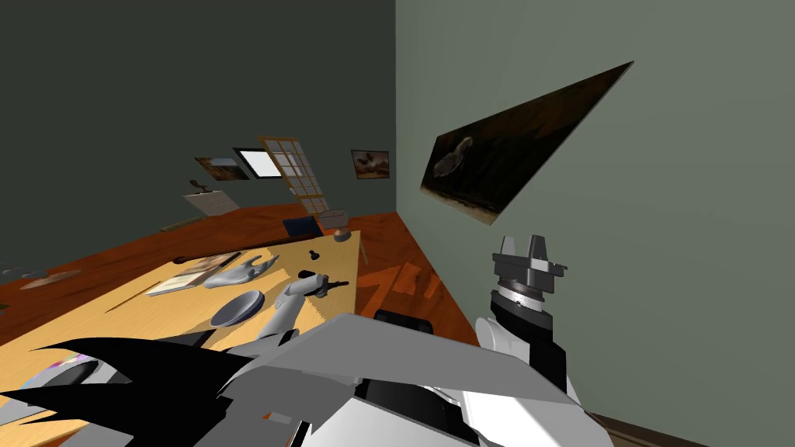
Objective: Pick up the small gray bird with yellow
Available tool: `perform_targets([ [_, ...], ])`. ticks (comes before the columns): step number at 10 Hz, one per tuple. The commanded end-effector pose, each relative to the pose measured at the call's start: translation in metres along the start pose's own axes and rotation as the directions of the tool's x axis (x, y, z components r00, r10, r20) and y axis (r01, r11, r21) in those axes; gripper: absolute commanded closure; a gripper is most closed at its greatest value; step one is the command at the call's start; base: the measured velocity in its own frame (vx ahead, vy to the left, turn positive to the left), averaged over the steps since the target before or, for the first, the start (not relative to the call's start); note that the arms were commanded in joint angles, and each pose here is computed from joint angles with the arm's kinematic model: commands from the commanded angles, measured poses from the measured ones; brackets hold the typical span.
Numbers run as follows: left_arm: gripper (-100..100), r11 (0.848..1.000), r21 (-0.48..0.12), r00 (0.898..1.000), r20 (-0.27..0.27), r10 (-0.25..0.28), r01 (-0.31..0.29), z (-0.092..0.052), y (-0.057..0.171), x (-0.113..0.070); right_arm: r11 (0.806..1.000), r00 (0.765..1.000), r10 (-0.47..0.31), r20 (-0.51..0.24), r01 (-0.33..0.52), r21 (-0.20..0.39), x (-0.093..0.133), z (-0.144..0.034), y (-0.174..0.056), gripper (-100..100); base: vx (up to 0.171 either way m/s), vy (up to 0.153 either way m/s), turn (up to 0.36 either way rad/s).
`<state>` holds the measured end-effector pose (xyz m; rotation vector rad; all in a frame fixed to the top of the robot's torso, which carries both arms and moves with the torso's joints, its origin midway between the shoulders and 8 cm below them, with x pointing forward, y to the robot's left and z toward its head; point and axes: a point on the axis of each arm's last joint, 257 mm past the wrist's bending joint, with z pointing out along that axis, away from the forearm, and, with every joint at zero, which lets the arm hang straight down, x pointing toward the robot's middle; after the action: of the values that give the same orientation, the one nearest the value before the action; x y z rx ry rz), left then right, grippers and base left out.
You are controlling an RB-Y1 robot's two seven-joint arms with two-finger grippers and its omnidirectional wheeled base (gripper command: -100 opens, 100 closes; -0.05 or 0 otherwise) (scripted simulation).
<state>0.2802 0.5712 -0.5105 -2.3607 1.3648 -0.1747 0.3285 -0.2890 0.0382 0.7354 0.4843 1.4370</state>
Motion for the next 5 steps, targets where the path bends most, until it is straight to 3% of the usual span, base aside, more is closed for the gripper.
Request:
perform_targets([
  [1, -100, 1.0, 0.004, 1.0, 0.0, 0.0, 0.0, 0.0056, 0.0055, 0.0048, 1.0, 1.0, 0.0, 0.0, 0.0, 0.0, 0.0, 0.0, 0.0, 0, 0.035, 0.056, 0.003],
  [4, -100, 1.0, 0.002, 1.0, 0.0, 0.001, -0.001, 0.0097, 0.0111, 0.0089, 1.0, 1.0, 0.0, 0.0, 0.0, 0.0, 0.0, 0.0, 0.0, 0, 0.021, 0.046, 0.0],
  [5, 100, 1.0, 0.004, 1.0, 0.0, 0.001, -0.001, 0.01, 0.0111, 0.0091, 1.0, 1.0, 0.0, 0.0, 0.0, 0.0, 0.0, 0.0, 0.0, 0, 0.0, 0.0, 0.0],
])
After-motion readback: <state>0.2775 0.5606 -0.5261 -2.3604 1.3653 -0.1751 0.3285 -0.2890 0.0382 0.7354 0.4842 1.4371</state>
